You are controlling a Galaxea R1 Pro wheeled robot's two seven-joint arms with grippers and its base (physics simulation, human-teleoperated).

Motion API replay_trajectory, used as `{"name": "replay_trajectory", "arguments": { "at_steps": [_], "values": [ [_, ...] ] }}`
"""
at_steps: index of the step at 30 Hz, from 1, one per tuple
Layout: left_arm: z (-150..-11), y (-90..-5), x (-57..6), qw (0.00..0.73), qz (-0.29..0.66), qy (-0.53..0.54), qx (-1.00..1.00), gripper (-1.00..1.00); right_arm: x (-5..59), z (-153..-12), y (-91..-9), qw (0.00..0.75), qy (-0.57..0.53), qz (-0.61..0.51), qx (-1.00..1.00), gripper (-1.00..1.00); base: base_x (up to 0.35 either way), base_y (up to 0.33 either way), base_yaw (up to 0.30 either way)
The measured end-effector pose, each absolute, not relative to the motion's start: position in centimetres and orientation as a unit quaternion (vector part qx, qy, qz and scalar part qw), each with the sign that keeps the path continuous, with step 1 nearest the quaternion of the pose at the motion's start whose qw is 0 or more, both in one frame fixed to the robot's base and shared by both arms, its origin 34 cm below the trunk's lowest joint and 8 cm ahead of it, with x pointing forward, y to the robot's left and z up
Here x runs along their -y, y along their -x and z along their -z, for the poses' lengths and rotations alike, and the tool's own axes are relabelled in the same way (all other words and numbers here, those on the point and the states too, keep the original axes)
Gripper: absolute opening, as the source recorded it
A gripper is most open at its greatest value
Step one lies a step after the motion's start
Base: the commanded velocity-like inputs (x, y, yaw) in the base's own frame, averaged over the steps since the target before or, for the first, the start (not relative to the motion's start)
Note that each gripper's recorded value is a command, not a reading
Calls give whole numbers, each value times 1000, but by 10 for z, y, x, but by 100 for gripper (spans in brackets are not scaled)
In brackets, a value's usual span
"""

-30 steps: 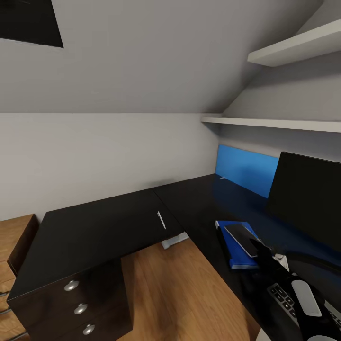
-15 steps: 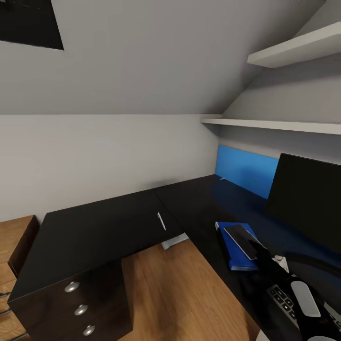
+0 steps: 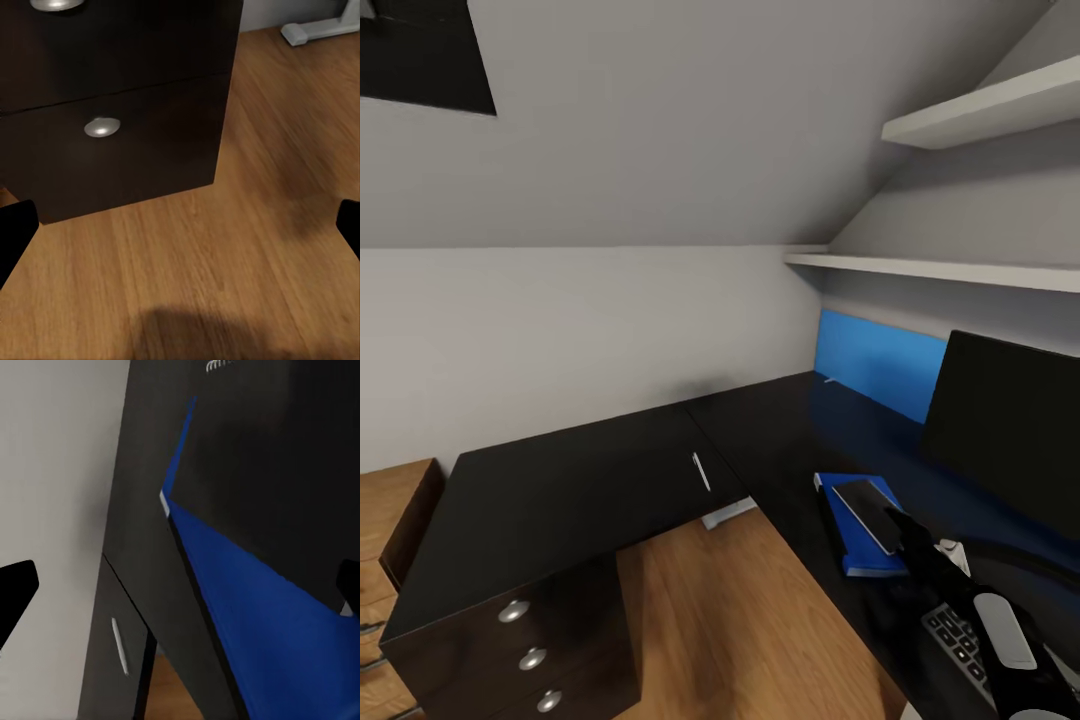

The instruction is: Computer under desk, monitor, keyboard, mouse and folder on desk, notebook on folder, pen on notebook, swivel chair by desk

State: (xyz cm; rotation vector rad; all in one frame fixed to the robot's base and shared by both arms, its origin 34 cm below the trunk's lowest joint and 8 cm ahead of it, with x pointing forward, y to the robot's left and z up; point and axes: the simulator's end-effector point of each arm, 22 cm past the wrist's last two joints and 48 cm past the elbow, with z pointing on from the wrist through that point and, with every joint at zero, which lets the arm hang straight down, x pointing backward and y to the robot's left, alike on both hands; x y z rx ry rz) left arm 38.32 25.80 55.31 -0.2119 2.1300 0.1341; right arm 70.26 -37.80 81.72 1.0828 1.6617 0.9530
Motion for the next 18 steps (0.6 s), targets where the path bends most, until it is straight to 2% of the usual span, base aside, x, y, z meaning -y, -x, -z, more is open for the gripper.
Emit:
{"name": "replay_trajectory", "arguments": {
  "at_steps": [18],
  "values": [
    [-581, -383, -258, 476, -56, 87, -873, 100, 374, -846, -704, 453, -432, -384, -678, 100, 0, 0, 0]
  ]
}}
